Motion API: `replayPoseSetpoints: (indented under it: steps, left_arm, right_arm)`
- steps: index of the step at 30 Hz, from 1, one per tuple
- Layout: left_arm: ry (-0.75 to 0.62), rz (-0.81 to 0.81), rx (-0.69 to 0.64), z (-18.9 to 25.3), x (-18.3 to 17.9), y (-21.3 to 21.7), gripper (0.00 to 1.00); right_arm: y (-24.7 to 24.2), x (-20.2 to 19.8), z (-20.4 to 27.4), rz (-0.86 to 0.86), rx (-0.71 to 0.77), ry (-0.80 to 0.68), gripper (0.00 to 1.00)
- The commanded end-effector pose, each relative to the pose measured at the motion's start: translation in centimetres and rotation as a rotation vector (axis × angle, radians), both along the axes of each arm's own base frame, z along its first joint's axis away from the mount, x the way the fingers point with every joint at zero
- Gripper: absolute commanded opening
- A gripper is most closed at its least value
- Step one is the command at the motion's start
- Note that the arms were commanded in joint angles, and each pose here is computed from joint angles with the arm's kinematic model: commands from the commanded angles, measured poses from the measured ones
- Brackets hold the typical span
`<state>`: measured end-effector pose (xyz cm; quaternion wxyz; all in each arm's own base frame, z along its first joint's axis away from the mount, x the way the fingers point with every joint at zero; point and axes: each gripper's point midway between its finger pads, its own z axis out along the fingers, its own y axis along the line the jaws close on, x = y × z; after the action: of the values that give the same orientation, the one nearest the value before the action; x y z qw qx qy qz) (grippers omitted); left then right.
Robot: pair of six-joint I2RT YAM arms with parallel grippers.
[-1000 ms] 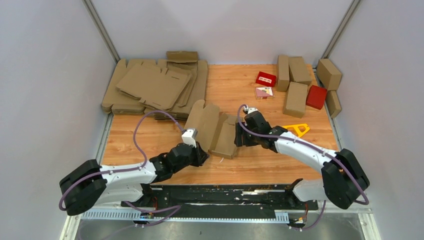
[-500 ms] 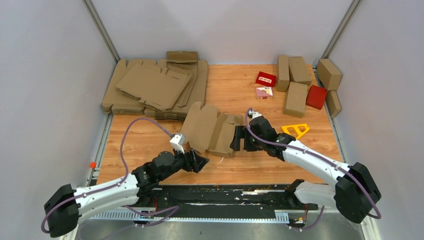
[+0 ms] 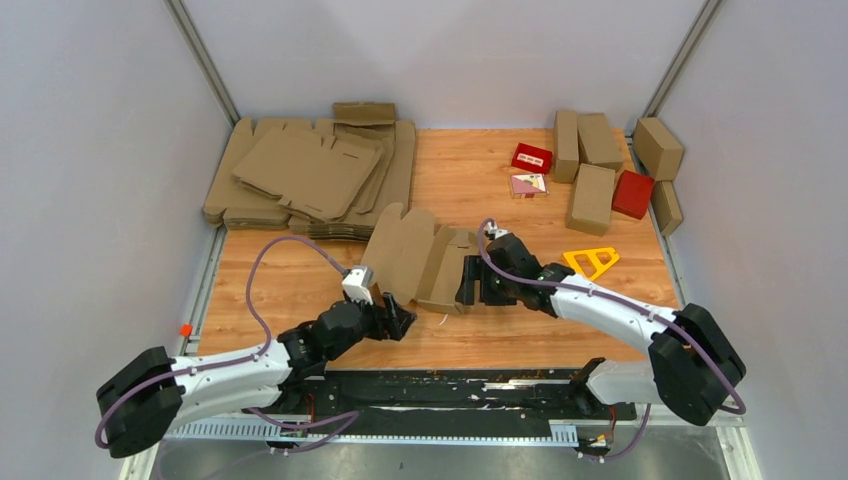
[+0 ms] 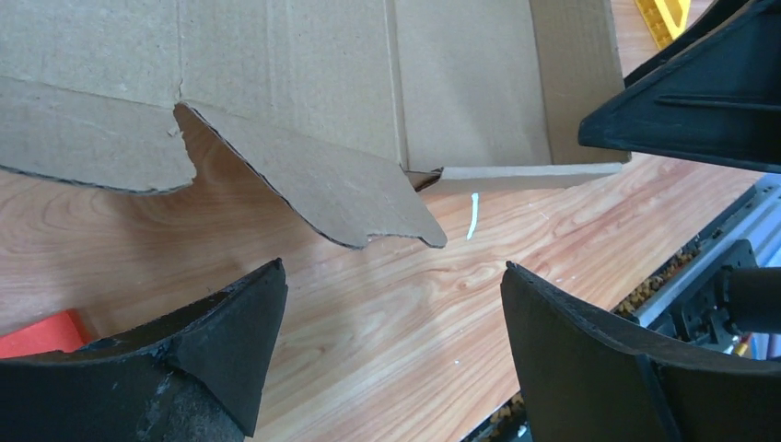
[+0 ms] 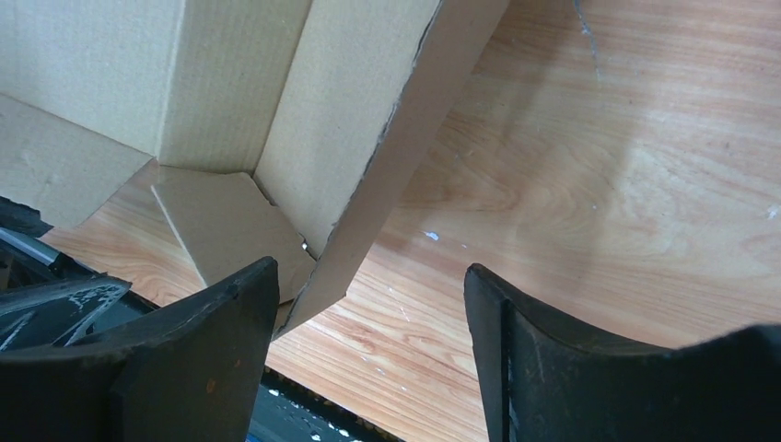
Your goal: Fold the paper box
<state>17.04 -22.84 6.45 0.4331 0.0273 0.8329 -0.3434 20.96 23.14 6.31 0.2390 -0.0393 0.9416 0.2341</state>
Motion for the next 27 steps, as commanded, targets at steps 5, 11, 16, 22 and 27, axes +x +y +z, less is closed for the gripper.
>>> replayPoseSetpoints:
  steps: [5,11,16,22,27]
  left_arm:
    - [-0.153,0.013,-0.125,5.1,2.6,-2.4,0.9]
    - [-0.181,0.017,-0.103,5.5,3.5,-2.9,0.94]
    - [-0.16,-0.013,-0.085,4.7,3.9,-4.2,0.94]
    - [-0.153,-0.013,-0.099,4.4,4.9,-4.3,0.92]
    - [-0.242,-0.09,-0.038,5.4,4.9,-4.7,0.91]
  right_arm:
    - [3.5,1.7,2.9,0.035,0.135,-0.052,0.67]
    - [4.7,1.4,3.2,0.068,0.168,-0.023,0.64]
    - [5.1,0.7,3.0,0.087,0.173,-0.012,0.63]
    - [5.2,-0.7,1.8,0.113,0.165,0.005,0.63]
    - [6.3,-2.3,0.9,0.147,0.164,0.034,0.64]
